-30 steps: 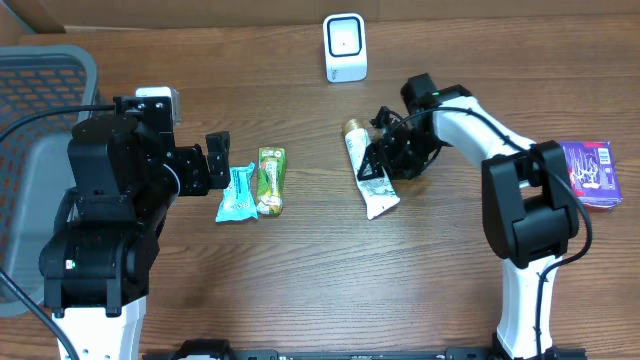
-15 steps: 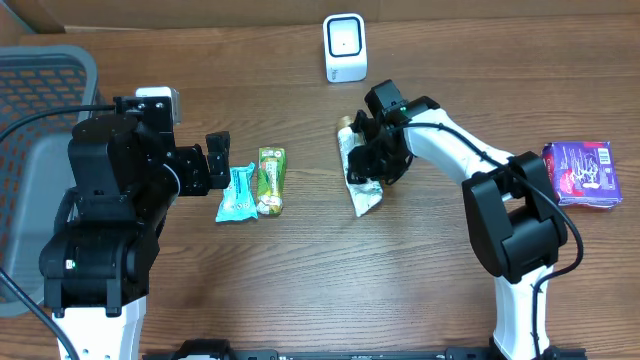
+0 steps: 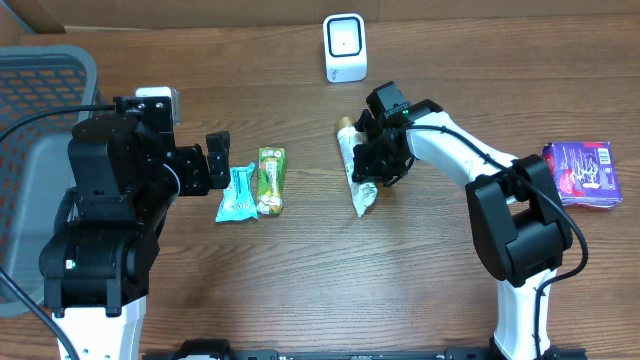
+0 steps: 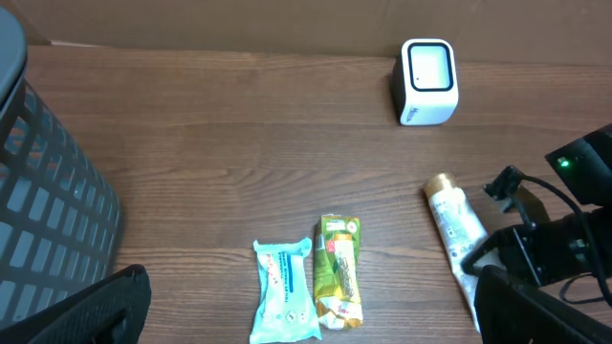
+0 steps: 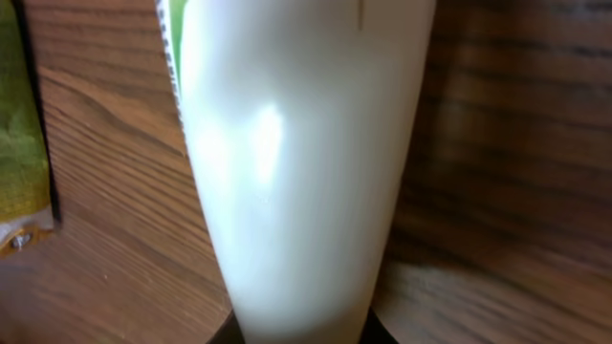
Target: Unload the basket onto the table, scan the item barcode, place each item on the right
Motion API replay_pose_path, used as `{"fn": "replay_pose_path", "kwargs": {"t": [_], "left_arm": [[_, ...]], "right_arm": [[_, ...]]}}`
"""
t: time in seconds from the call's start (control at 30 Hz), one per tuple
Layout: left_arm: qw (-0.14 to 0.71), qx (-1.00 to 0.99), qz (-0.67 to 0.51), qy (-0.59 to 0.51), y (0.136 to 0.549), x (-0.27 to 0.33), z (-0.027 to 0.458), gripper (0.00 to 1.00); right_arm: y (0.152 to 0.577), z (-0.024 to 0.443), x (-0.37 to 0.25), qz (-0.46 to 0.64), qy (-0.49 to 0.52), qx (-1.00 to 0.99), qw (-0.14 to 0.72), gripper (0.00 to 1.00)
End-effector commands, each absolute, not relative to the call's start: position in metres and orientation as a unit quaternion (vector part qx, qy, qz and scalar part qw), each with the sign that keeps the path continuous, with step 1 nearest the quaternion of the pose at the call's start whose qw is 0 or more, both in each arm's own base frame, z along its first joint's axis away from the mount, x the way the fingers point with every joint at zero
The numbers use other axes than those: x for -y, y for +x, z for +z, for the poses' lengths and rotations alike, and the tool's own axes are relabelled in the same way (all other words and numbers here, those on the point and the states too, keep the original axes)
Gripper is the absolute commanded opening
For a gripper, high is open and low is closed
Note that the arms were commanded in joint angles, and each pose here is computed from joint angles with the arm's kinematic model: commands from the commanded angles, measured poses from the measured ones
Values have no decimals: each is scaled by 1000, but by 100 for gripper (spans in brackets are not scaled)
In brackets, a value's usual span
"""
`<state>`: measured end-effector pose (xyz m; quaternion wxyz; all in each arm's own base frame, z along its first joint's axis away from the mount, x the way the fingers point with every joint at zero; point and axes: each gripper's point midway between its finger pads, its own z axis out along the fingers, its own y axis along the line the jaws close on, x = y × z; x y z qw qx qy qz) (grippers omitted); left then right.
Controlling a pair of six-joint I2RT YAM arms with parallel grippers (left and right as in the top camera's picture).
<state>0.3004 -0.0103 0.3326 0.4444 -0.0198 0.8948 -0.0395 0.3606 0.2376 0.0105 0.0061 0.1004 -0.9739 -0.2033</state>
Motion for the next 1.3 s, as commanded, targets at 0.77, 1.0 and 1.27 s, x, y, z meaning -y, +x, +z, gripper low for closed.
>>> {"fn": "replay_pose_path", "kwargs": {"t": [0.77, 1.0, 1.27], "left_arm": [[454, -890, -37, -16, 300, 10, 340, 100], [454, -890, -37, -16, 300, 10, 340, 99], [454, -890, -37, -16, 300, 10, 340, 100]], "right_arm": [[331, 286, -217, -505, 239, 804, -206, 4], [318, 309, -216, -512, 246, 792, -225, 4], [347, 291, -199, -402, 166, 868, -241, 4]]}}
